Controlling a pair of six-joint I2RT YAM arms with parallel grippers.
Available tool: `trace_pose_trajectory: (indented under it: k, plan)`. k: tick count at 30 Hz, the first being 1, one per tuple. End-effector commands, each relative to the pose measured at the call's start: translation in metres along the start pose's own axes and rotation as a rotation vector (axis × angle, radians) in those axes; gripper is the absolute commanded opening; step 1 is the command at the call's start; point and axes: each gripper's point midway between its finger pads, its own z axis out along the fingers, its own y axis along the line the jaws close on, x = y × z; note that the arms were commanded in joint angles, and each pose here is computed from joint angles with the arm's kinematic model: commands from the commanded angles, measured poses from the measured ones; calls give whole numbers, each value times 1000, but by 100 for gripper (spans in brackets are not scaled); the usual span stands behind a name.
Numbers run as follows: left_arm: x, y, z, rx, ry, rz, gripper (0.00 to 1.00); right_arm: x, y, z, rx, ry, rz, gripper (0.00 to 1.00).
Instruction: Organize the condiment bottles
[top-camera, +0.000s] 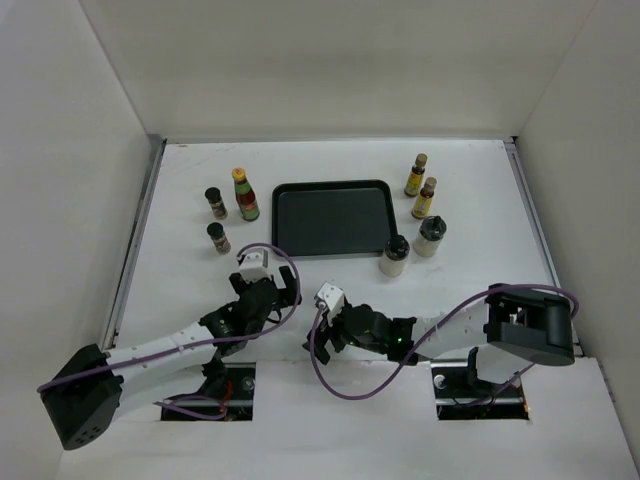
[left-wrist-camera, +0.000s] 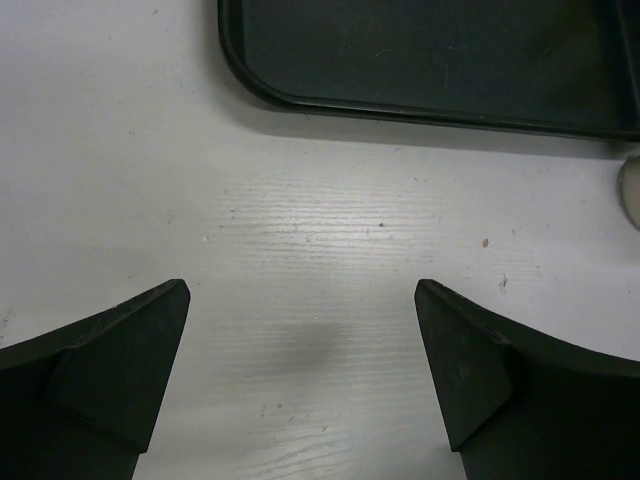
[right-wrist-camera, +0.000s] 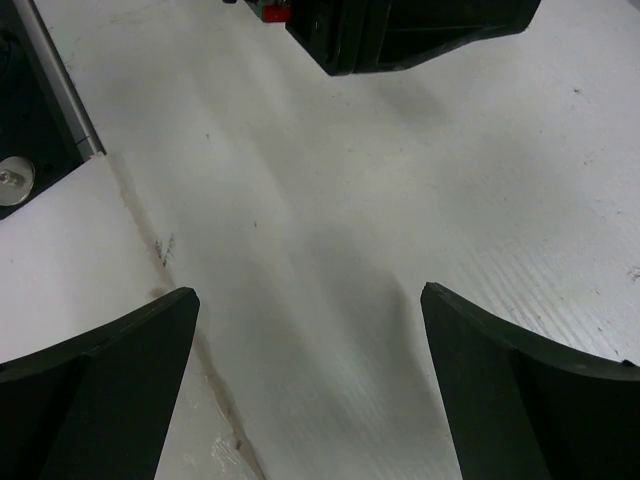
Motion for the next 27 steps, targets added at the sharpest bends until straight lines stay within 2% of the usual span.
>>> trace_pose_trajectory:
  k: [1,8,15,21,24,25,26,27]
  plan:
    - [-34,-18,0,47,-88,-82,100,-18,8,1,-36,-66,14,100]
    - [-68,-16,1,24,-161,-119,100,-19,4,1,-27,-70,20,100]
    - [-124,-29,-11,21,-308,-81,100,-25,-3,-2,-2,-95,37,100]
    - [-197,-55,-27,57,-493,14,100,-23,-16,0,58,-94,47,100]
    - [-231,-48,-26,1,-564,-6,98,-25,-22,0,79,-99,54,100]
    - [-240,-43,-24,-22,-575,-12,85,-25,-26,1,89,-99,63,100]
    - [-247,-37,-22,-55,-583,-19,65,-26,-29,0,93,-100,76,93]
    - [-250,-31,-18,-85,-580,-22,50,-26,-29,-2,84,-101,89,84]
